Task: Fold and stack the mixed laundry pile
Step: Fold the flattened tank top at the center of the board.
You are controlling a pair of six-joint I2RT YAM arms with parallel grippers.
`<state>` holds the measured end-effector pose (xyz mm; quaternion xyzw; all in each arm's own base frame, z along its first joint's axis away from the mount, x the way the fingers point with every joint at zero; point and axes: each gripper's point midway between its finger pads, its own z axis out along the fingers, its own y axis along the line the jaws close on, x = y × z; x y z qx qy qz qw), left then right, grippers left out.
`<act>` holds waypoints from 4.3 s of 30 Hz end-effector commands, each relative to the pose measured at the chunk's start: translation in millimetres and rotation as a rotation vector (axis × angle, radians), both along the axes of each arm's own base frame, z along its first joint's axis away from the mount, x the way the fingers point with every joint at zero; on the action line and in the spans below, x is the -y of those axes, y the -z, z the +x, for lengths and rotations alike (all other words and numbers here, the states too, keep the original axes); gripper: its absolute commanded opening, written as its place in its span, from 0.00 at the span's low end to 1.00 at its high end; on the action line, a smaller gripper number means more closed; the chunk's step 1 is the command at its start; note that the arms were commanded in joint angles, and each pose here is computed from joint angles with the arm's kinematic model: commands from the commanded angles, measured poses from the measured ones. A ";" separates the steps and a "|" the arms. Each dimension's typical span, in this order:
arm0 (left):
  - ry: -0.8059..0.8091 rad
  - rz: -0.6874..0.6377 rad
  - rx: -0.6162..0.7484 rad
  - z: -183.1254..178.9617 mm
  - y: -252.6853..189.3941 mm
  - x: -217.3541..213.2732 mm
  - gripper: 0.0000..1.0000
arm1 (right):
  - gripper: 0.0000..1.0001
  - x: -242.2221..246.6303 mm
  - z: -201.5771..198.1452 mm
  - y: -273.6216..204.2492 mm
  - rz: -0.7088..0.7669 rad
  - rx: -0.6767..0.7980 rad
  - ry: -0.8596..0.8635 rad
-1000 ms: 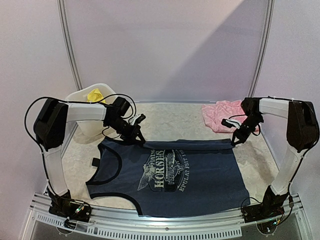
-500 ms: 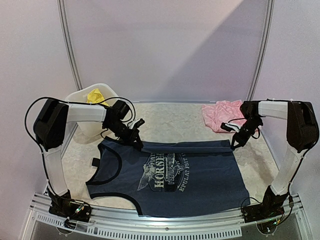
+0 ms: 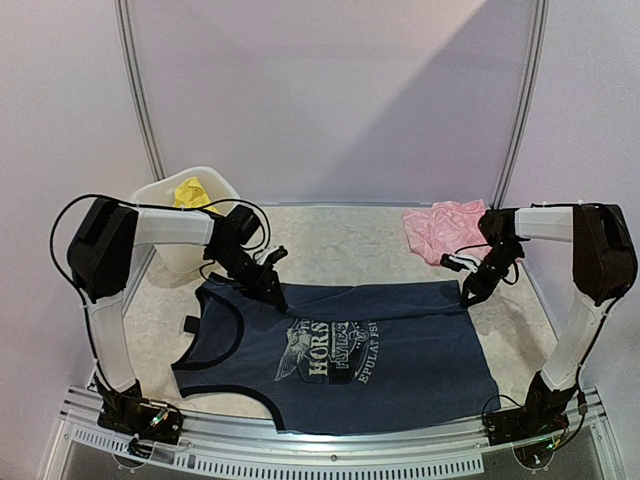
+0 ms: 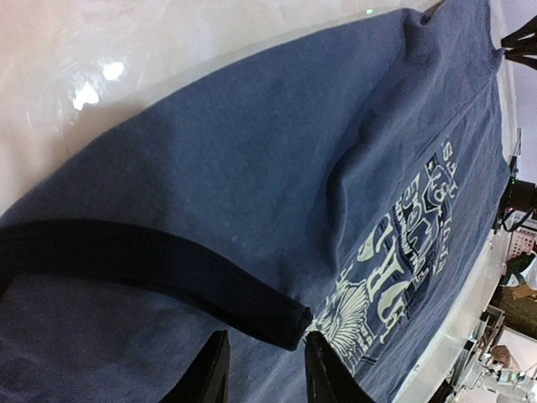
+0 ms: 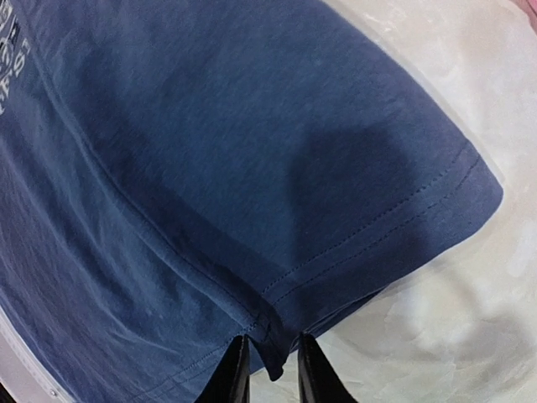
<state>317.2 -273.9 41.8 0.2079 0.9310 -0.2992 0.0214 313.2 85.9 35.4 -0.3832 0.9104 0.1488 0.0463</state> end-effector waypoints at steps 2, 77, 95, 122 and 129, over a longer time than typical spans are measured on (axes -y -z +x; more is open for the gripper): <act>0.023 0.063 0.103 -0.2 -47.6 -8.6 0.36 | 0.25 -2.0 -5.3 -24.9 0.008 0.022 -0.026; 0.794 0.452 0.413 -16.3 11.1 22.8 0.47 | 0.13 -15.8 -7.8 3.0 -0.239 0.094 -0.448; 0.765 0.437 0.409 -12.2 -3.9 26.7 0.02 | 0.00 -15.8 -7.8 -8.1 -0.240 0.113 -0.427; 0.721 0.376 0.330 -57.1 -29.4 16.6 0.00 | 0.00 3.9 -53.5 -23.0 -0.277 0.060 -0.455; 0.737 0.380 0.266 -73.2 -9.7 18.2 0.01 | 0.00 0.8 -63.9 -9.6 -0.261 0.023 -0.456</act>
